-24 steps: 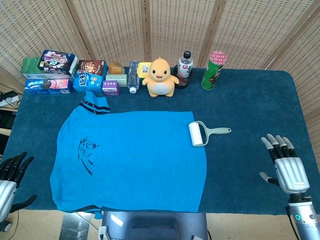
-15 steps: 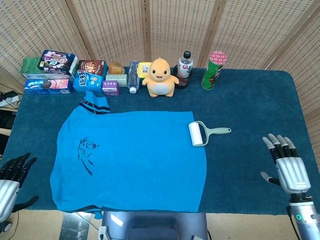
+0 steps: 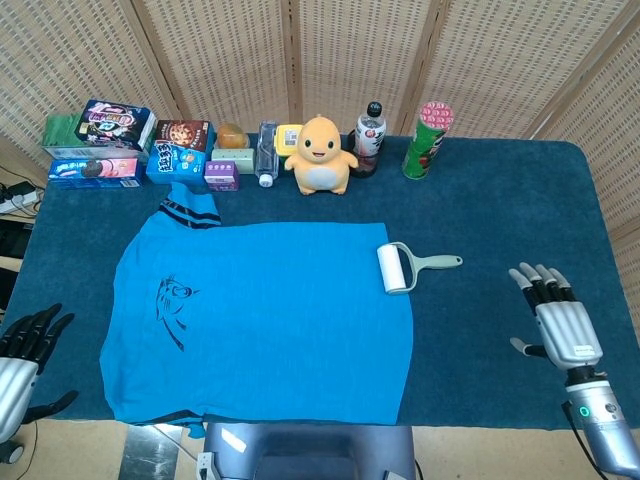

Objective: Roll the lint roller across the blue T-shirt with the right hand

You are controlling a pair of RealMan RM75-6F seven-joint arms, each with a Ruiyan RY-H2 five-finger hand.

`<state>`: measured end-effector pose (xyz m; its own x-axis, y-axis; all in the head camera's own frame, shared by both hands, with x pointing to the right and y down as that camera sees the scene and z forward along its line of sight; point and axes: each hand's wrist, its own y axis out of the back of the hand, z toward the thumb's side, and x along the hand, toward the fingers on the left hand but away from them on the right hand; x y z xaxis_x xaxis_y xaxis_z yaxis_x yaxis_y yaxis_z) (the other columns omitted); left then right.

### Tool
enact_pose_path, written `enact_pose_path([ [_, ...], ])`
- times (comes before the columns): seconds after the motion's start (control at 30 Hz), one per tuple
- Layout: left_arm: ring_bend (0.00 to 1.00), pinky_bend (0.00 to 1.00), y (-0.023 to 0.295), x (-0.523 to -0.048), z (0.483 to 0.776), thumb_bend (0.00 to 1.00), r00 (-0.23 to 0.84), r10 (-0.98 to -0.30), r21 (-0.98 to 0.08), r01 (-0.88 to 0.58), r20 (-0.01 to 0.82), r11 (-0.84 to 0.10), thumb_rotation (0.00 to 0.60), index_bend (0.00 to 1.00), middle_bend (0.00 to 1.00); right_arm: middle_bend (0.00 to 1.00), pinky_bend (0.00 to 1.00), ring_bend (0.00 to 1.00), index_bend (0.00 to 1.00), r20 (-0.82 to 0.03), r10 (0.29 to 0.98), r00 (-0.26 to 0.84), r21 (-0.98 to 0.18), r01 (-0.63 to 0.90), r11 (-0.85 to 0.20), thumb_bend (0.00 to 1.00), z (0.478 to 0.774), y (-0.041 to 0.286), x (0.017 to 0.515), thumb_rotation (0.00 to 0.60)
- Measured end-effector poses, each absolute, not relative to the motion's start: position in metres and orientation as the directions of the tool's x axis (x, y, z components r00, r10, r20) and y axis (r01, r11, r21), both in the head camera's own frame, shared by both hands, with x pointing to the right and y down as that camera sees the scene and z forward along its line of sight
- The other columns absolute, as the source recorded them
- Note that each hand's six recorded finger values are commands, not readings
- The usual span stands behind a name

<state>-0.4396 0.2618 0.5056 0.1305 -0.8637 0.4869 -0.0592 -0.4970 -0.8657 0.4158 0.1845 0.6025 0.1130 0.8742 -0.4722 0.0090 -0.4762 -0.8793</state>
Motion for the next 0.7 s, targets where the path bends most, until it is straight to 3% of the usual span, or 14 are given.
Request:
enact_pose_path([
  [0.37, 0.0, 0.06, 0.256, -0.44, 0.516, 0.1, 0.112, -0.852, -0.854, -0.044, 0.512, -0.519, 0.6, 0.0, 0.0, 0.08, 0.06, 0.05, 0.09, -0.542, 0.827, 0.152, -0.837, -0.009, -0.547, 0.0, 0.646, 0.14, 0.398, 0.6],
  [0.7, 0.0, 0.06, 0.253, -0.445, 0.521, 0.1, 0.083, -0.844, -0.844, -0.047, 0.53, -0.534, 0.6, 0.0, 0.0, 0.13, 0.15, 0.11, 0.1, -0.617, 0.763, 0.191, -0.777, 0.001, -0.629, 0.0, 0.688, 0.103, 0.374, 0.6],
])
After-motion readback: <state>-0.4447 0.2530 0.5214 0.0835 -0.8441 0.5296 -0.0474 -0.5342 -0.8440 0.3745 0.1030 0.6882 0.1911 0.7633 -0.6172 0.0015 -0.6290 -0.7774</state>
